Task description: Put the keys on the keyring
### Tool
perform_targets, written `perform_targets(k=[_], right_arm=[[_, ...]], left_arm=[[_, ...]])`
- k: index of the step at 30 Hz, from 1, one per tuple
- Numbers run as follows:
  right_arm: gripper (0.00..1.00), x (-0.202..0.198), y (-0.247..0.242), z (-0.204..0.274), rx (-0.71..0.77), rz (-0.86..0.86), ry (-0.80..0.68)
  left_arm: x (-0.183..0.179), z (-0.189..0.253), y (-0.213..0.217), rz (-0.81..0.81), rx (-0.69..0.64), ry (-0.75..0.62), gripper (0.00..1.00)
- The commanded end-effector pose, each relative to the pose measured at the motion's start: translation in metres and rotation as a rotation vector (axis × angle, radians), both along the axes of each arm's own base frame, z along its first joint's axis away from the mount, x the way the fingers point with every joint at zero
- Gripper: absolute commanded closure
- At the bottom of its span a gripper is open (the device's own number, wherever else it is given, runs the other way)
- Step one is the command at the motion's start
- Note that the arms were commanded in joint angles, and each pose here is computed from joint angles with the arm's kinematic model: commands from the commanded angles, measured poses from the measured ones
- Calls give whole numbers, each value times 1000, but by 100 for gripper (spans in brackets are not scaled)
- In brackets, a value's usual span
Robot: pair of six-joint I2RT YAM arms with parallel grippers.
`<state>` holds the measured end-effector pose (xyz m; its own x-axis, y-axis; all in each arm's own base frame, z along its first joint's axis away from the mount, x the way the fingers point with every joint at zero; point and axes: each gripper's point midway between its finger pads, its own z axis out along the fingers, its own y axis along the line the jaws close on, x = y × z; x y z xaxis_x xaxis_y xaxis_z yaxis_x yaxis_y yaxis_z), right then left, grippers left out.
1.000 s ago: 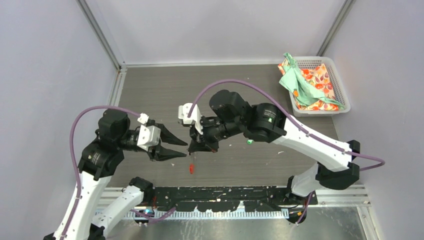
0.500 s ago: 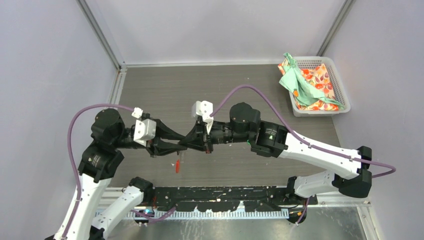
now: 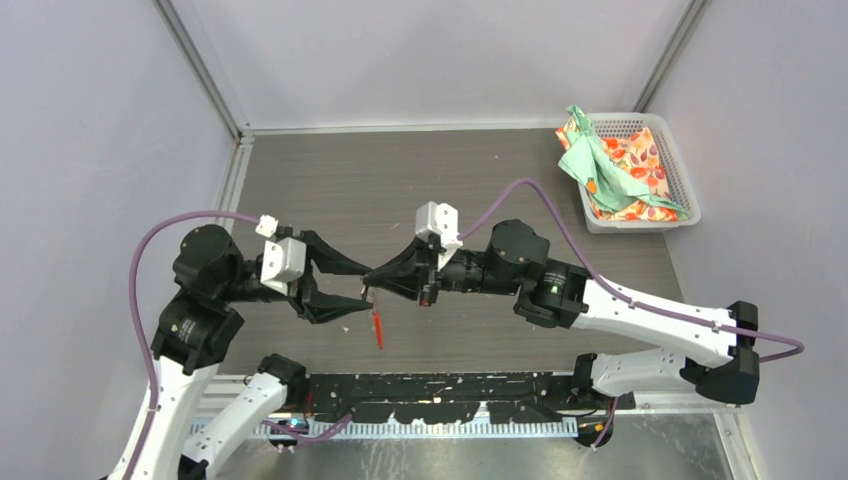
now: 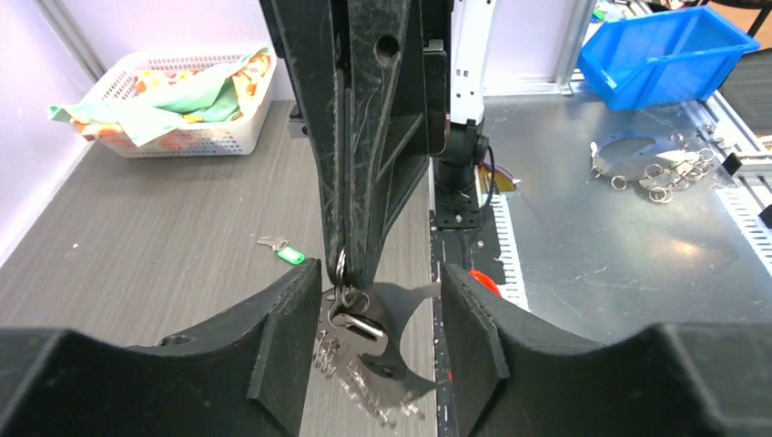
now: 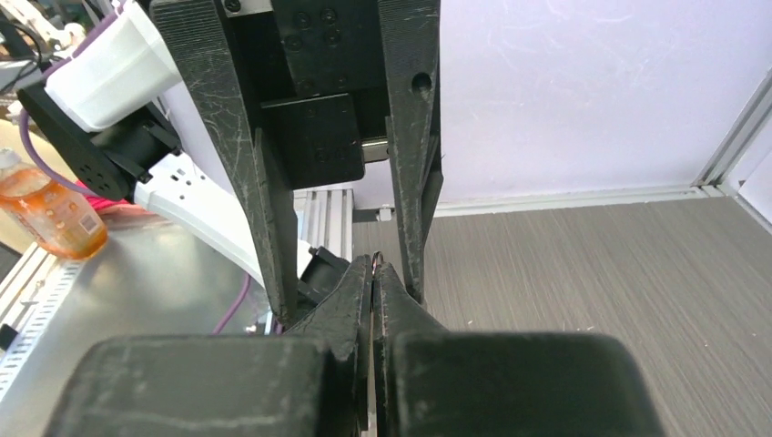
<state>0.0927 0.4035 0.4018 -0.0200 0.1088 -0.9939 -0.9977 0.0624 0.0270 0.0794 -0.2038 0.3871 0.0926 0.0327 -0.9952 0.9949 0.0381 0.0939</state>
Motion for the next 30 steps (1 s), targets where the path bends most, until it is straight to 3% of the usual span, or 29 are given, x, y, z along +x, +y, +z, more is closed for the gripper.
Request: perform_targets(k=[1, 6, 13, 18, 20, 22, 24, 30], right_arm=[[99, 0, -21, 55, 199, -37, -38], [99, -3, -23, 55, 202, -27, -34], [99, -7, -20, 52, 184, 0, -22], [99, -8, -24, 59, 214, -4, -14], [99, -9, -25, 63, 227, -4, -10], [99, -9, -27, 66, 239, -6, -7], [99, -9, -27, 68, 242, 0, -4], [99, -13, -26, 65, 227, 18, 0]], left_arm=[[-12, 26, -2, -47, -51, 36, 45], [-11, 29, -2, -54, -50, 23, 49], [0, 32, -3, -6, -66, -19, 82], [0, 19, -2, -4, -36, -35, 96], [0, 17, -1, 1, -36, -40, 95], [-2, 18, -1, -2, -39, -41, 79], [-5, 19, 0, -16, -41, -43, 71], [-6, 21, 0, -10, -44, -37, 64]])
